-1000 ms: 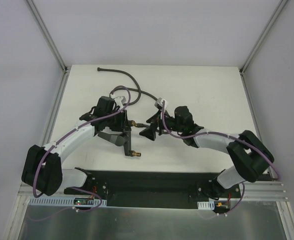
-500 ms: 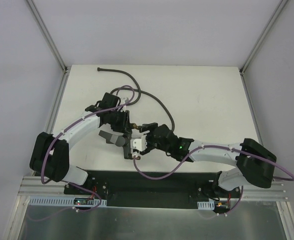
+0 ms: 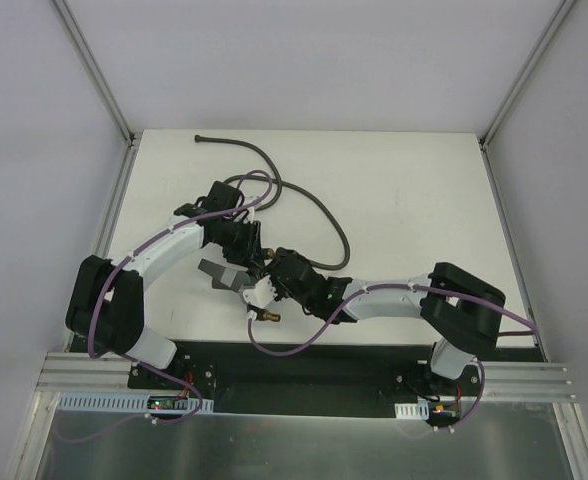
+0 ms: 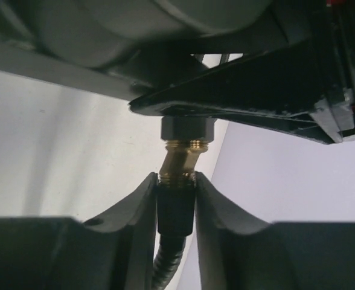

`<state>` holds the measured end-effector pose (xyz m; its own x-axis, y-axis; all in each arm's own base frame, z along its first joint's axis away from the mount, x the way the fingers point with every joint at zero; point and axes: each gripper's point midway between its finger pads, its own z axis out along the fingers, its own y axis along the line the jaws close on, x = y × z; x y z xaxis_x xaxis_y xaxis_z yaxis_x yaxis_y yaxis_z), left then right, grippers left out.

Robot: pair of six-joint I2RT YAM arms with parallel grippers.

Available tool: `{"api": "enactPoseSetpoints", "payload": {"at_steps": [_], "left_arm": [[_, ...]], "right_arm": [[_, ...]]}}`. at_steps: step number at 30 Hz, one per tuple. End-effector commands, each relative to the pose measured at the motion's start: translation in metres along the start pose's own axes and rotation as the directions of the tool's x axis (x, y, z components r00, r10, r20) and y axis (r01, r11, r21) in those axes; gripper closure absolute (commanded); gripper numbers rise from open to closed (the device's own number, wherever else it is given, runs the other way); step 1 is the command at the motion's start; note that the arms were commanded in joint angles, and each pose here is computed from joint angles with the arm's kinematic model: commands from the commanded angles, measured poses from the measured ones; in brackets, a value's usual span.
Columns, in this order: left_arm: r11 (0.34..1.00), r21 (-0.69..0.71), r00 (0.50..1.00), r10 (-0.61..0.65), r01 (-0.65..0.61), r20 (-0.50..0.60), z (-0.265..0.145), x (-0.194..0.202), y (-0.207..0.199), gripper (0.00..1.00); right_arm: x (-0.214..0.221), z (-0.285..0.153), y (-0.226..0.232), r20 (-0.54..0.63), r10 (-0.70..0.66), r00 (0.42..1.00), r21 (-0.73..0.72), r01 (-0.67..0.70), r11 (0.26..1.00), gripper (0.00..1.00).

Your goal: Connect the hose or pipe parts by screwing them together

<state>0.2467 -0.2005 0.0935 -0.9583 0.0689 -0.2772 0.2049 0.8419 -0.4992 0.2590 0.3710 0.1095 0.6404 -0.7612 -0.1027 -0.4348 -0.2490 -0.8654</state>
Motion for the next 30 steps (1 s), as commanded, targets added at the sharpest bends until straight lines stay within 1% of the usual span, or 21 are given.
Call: {"api": "enactPoseSetpoints", "payload": {"at_steps": [1, 2, 3, 4, 5, 7, 9, 10, 12, 13, 14, 15, 17, 18, 20, 21, 24, 25, 27, 28, 30], "left_arm": [[0.988, 0.151, 1.0, 0.013, -0.017, 0.024, -0.019, -0.018, -0.037, 1.0], [0.988, 0.154, 0.999, 0.016, -0.02, 0.029, -0.02, -0.02, -0.038, 1.0], [0.988, 0.153, 0.999, 0.016, -0.021, 0.034, -0.02, -0.021, -0.038, 1.0], [0.988, 0.155, 0.999, 0.02, -0.026, 0.041, -0.021, -0.022, -0.039, 1.0], [0.987, 0.158, 0.998, 0.022, -0.03, 0.056, -0.022, -0.022, -0.04, 1.0], [0.982, 0.185, 0.995, 0.031, -0.049, 0.098, -0.025, -0.029, -0.046, 1.0], [0.971, 0.227, 0.989, 0.046, -0.077, 0.14, -0.029, -0.032, -0.054, 1.0], [0.969, 0.235, 0.988, 0.041, -0.076, 0.15, -0.029, -0.033, -0.056, 1.0], [0.967, 0.241, 0.984, 0.046, -0.088, 0.174, -0.03, -0.033, -0.056, 1.0], [0.964, 0.246, 0.978, 0.055, -0.104, 0.199, -0.031, -0.037, -0.058, 1.0], [0.962, 0.249, 0.976, 0.058, -0.112, 0.212, -0.031, -0.035, -0.057, 1.0], [0.961, 0.25, 0.972, 0.064, -0.121, 0.225, -0.032, -0.035, -0.057, 1.0], [0.955, 0.253, 0.958, 0.084, -0.156, 0.275, -0.034, -0.038, -0.058, 1.0], [0.953, 0.253, 0.953, 0.086, -0.163, 0.291, -0.036, -0.039, -0.059, 1.0], [0.951, 0.248, 0.936, 0.095, -0.186, 0.338, -0.04, -0.042, -0.06, 1.0], [0.951, 0.246, 0.931, 0.094, -0.189, 0.352, -0.041, -0.043, -0.06, 1.0], [0.95, 0.235, 0.915, 0.099, -0.204, 0.392, -0.044, -0.047, -0.059, 1.0], [0.951, 0.232, 0.913, 0.098, -0.203, 0.396, -0.043, -0.046, -0.058, 1.0], [0.951, 0.225, 0.901, 0.1, -0.211, 0.422, -0.045, -0.05, -0.058, 1.0], [0.954, 0.217, 0.9, 0.096, -0.204, 0.425, -0.045, -0.05, -0.056, 1.0], [0.961, 0.194, 0.893, 0.093, -0.196, 0.441, -0.045, -0.052, -0.052, 1.0]], "right_arm": [[-0.007, 0.006, -0.014, -0.022, -0.027, 0.999, 0.052, 0.028, 0.998, 0.77], [-0.008, 0.007, -0.014, -0.015, 0.001, 1.0, 0.054, 0.0, 0.999, 0.82], [-0.012, 0.007, -0.014, 0.001, 0.028, 1.0, 0.051, -0.028, 0.998, 0.95], [-0.017, 0.008, -0.009, 0.032, 0.053, 0.998, 0.027, -0.054, 0.998, 0.99], [-0.02, 0.005, -0.009, 0.051, 0.148, 0.988, 0.015, -0.149, 0.989, 0.99], [-0.027, 0.003, -0.004, 0.108, 0.25, 0.962, -0.052, -0.246, 0.968, 0.99], [-0.025, 0.0, -0.006, 0.109, 0.428, 0.897, -0.113, -0.416, 0.902, 0.99], [-0.034, -0.002, 0.002, 0.143, 0.492, 0.859, -0.208, -0.46, 0.863, 0.99], [-0.034, -0.006, -0.007, 0.163, 0.673, 0.722, -0.306, -0.611, 0.73, 0.99], [-0.045, -0.011, -0.007, 0.196, 0.723, 0.663, -0.387, -0.625, 0.678, 0.99], [-0.046, -0.013, -0.008, 0.188, 0.77, 0.61, -0.424, -0.657, 0.624, 0.99], [-0.04, -0.012, -0.014, 0.162, 0.831, 0.532, -0.448, -0.711, 0.542, 0.99], [-0.047, -0.016, -0.015, 0.141, 0.888, 0.438, -0.535, -0.721, 0.441, 0.99], [-0.049, -0.021, -0.019, 0.114, 0.928, 0.354, -0.595, -0.724, 0.349, 0.99], [-0.052, -0.023, -0.023, 0.097, 0.958, 0.269, -0.645, -0.716, 0.266, 0.99], [-0.053, -0.029, -0.026, 0.04, 0.985, 0.169, -0.695, -0.704, 0.149, 0.99], [-0.051, -0.032, -0.042, -0.012, 1.0, 0.005, -0.763, -0.646, -0.006, 0.99], [-0.053, -0.031, -0.049, -0.066, 0.993, -0.101, -0.777, -0.62, -0.115, 0.99], [-0.045, -0.033, -0.055, -0.102, 0.977, -0.19, -0.795, -0.575, -0.194, 0.99], [-0.045, -0.035, -0.063, -0.125, 0.955, -0.269, -0.806, -0.534, -0.255, 0.99], [-0.034, -0.032, -0.068, -0.156, 0.925, -0.346, -0.795, -0.512, -0.325, 0.99]]}}
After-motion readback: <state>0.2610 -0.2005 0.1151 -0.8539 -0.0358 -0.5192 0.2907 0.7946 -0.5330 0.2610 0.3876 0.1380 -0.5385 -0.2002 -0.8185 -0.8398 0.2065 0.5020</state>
